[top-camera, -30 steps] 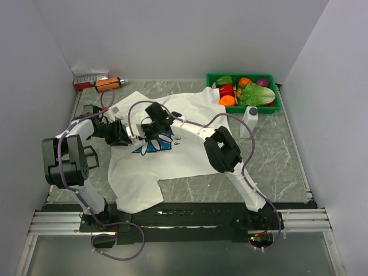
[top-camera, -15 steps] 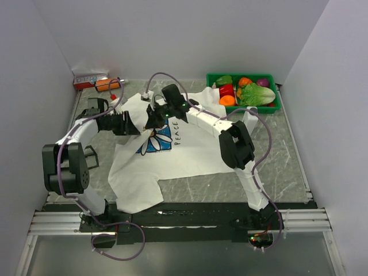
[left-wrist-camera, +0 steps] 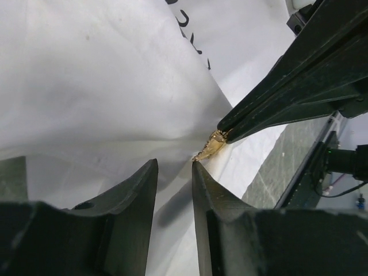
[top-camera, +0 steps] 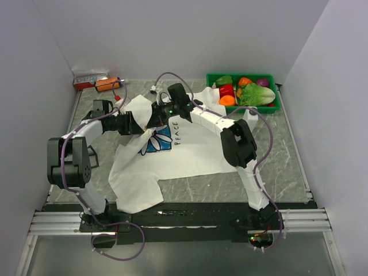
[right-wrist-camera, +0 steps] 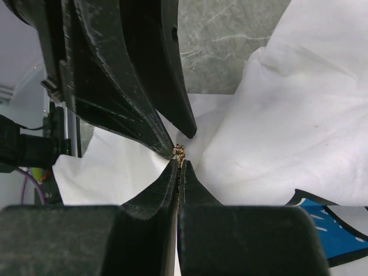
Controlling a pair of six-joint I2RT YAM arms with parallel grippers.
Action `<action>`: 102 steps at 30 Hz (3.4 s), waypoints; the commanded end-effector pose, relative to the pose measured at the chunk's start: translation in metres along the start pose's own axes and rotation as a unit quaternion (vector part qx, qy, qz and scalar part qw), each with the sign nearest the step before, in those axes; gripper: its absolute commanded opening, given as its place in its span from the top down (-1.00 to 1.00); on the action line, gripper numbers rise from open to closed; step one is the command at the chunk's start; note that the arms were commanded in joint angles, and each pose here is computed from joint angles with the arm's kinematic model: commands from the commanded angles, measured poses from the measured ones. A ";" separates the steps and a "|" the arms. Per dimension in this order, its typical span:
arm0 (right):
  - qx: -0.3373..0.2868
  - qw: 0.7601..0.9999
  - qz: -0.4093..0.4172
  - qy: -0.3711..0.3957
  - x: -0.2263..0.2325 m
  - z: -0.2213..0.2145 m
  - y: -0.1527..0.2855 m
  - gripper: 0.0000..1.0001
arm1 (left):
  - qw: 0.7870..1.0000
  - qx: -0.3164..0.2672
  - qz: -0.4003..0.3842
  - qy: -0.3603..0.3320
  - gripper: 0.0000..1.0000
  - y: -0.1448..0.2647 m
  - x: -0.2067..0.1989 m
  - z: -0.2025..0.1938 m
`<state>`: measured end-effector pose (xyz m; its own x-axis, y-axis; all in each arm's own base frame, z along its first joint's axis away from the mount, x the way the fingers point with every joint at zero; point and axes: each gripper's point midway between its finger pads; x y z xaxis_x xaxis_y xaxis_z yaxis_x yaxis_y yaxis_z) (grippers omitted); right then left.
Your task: Remove the brooch from the garment
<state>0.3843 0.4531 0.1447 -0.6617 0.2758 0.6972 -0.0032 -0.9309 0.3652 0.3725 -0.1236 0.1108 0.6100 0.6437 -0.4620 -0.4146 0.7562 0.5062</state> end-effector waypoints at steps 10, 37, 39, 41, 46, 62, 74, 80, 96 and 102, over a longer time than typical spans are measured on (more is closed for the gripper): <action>-0.017 0.999 0.031 -0.005 0.013 0.023 0.007 1.00 | 0.993 -0.043 -0.114 0.001 0.31 -0.007 -0.024 0.028; 0.002 0.999 0.041 -0.001 0.014 0.015 0.006 1.00 | 0.985 -0.056 -0.164 0.006 0.60 -0.009 -0.031 0.031; 0.002 0.999 0.041 0.000 0.014 0.015 0.006 1.00 | 0.984 -0.057 -0.168 0.010 0.66 -0.010 -0.032 0.031; 0.007 0.999 0.040 0.002 0.013 0.013 0.006 1.00 | 0.983 -0.059 -0.173 0.009 0.70 -0.009 -0.033 0.033; 0.017 0.999 0.040 0.002 0.011 0.009 0.005 1.00 | 0.982 -0.059 -0.181 0.011 0.64 -0.010 -0.034 0.034; 0.021 0.999 0.046 -0.006 0.012 0.008 0.002 1.00 | 0.979 -0.063 -0.193 0.004 0.71 -0.010 -0.036 0.036; -0.007 0.998 0.054 -0.033 0.012 0.025 0.018 0.40 | 0.978 -0.055 -0.199 -0.006 0.98 -0.005 -0.043 0.028; -0.018 0.998 0.049 -0.040 0.008 0.033 0.039 0.10 | 0.980 -0.048 -0.195 -0.011 0.98 -0.005 -0.042 0.023; 0.021 0.993 -0.041 0.113 0.000 0.007 0.062 -0.08 | 0.990 -0.033 -0.101 -0.096 0.98 0.005 -0.027 0.039; 0.033 0.973 -0.114 0.198 -0.010 -0.005 0.075 -0.14 | 0.988 0.015 -0.001 -0.152 0.98 0.009 -0.004 0.031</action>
<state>0.3843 0.3918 0.1324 -0.7751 0.3375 0.5342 -0.0287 -0.8634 0.5038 0.3771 -0.1380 0.1315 0.7570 0.4948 -0.4266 -0.3136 0.8481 0.4271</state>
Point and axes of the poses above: each gripper's point midway between its finger pads, its own y axis back along the fingers, its own x axis along the line the jaws close on, z = x × y, and after that the axes turned 15 degrees about -y, right-handed
